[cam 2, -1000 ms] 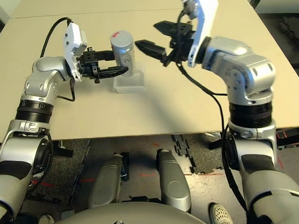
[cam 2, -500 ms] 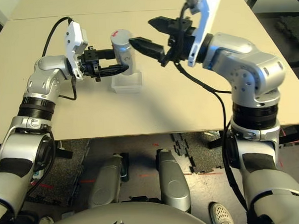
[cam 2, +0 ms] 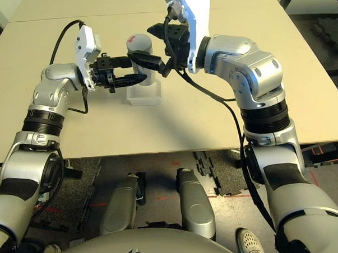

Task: Pour the medicine from the bottle into the box.

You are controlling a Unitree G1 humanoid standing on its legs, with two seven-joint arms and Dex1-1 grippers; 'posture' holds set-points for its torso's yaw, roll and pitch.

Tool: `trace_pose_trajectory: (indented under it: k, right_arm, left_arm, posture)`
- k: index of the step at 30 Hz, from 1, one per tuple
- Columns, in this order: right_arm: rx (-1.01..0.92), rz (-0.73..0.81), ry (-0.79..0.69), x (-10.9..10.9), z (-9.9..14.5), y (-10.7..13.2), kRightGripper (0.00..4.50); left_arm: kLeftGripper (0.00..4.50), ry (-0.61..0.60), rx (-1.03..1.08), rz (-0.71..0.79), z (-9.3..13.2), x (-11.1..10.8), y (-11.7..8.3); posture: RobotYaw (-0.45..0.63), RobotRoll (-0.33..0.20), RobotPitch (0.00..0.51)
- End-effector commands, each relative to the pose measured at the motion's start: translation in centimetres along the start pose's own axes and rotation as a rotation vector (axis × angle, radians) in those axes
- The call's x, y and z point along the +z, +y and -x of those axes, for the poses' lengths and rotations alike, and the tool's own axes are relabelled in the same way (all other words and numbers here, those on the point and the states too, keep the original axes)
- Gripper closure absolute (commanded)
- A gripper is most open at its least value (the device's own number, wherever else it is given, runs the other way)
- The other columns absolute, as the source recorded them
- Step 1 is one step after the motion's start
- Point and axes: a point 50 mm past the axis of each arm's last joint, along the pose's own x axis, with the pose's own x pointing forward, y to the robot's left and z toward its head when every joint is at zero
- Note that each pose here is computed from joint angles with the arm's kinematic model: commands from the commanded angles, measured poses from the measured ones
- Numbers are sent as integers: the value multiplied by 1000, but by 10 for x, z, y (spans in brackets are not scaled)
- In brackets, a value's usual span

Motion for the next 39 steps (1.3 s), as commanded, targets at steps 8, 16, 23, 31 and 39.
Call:
trace_pose_trajectory:
  k: [8,16,23,31,39]
  right_arm:
    - [47,17,11,2,-5,7,1718]
    - [12,-36,-17,9,-5,5,1937]
    - [-262,-328,-165,24,-1,-27,1938]
    - [-393,-382,-120,7,4,-43,1938]
    - [-271,-345,-156,21,-3,-27,1938]
  left_arm:
    - [2145,12,-5,-1,-1,-2,-2]
    - [2145,17,-5,-3,-2,-3,-1]
    - [2145,15,-9,-1,-4,-3,-2]
    - [2145,0,24,-9,-5,-1,0]
    - [2145,-5,49,-5,-3,-4,0]
  posture:
    - [28,0,166]
    - [19,0,159]
    - [9,0,159]
    - [13,0,162]
    - [22,0,157]
